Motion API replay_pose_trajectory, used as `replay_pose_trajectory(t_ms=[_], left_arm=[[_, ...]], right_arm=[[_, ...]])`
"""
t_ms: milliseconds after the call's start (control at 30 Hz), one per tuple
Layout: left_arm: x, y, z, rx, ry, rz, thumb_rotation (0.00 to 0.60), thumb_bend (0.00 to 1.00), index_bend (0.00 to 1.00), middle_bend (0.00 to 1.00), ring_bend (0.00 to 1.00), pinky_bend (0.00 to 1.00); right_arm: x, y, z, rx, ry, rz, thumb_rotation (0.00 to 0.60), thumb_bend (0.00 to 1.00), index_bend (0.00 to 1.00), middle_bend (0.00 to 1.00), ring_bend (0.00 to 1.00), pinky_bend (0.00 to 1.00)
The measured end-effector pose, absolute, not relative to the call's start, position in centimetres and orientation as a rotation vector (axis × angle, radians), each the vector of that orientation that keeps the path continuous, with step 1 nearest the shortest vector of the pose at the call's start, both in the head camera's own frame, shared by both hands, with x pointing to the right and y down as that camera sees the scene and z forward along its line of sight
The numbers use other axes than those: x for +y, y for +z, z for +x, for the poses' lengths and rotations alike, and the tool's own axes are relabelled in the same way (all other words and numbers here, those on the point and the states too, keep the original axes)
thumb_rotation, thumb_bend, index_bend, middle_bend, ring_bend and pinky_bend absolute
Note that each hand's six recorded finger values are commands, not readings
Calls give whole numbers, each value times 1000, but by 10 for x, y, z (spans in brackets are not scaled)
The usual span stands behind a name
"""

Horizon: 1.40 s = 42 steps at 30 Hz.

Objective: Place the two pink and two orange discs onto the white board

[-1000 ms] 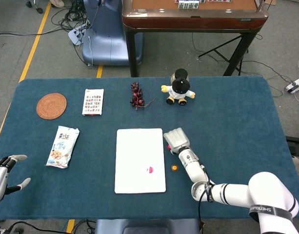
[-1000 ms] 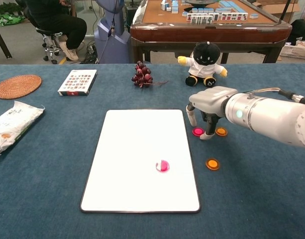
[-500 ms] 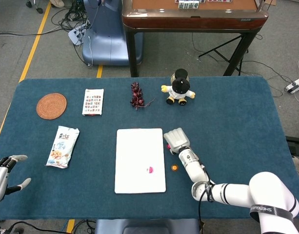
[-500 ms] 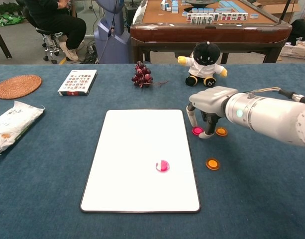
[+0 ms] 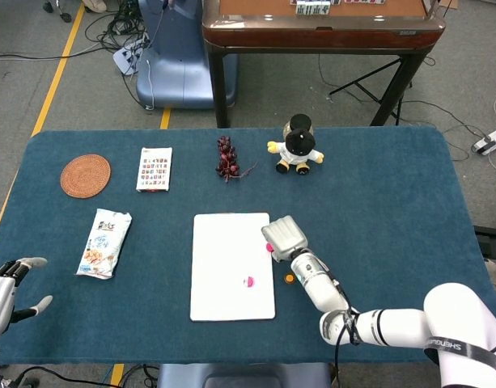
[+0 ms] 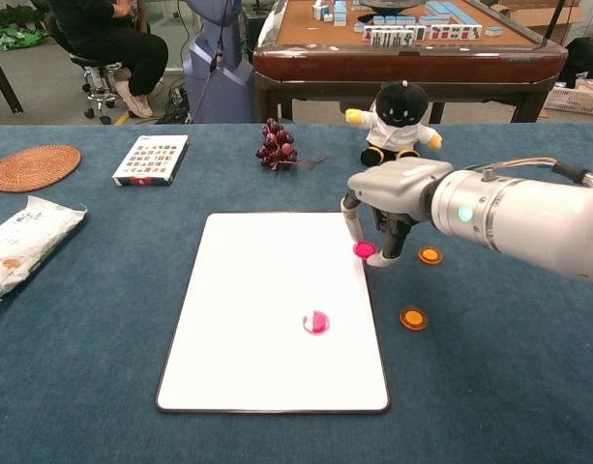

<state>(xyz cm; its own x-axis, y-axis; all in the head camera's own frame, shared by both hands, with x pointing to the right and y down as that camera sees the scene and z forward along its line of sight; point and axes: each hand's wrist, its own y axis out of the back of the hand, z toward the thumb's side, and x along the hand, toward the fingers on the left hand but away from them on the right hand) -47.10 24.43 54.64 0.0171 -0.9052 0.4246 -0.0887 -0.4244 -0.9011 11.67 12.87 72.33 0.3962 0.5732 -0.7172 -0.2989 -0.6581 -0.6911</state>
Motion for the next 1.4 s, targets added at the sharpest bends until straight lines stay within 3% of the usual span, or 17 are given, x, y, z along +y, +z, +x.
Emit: replay_pose_trajectory(t_ms=[233,633,767,1000,1200,1400], left_arm=[[248,541,-472,1045,-1487,-1584,600,165,396,380,340,484],[252,533,-483,1068,-1507,-1568,600,165,397,380,340,484],[251,532,-486,1078,-1507,-1564,600,165,398,380,340,484],[251,533,-484,1062,-1509,-1561,600,164,401,380,340,484],[250,532,-485,1066,-1510,-1557,600,165,401,380,340,484],[249,532,-487,1068,-1515,-1545,600,165,402,380,340,484]], right_arm=[[139,716,96,-193,1303,-1848,600,272,522,1000,1000,1000],[145,730,70,-159,1288,-1859,600,262,522,1000,1000,1000],[146,733,64,-166,1282,-1868,600,201,514,1000,1000,1000],[145,730,59,-188,1256,-1883,600,87,411,1000,1000,1000],[142,727,63,-204,1254,-1875,600,83,396,1000,1000,1000],[141,718,75,-209,1255,-1863,600,158,396,1000,1000,1000]])
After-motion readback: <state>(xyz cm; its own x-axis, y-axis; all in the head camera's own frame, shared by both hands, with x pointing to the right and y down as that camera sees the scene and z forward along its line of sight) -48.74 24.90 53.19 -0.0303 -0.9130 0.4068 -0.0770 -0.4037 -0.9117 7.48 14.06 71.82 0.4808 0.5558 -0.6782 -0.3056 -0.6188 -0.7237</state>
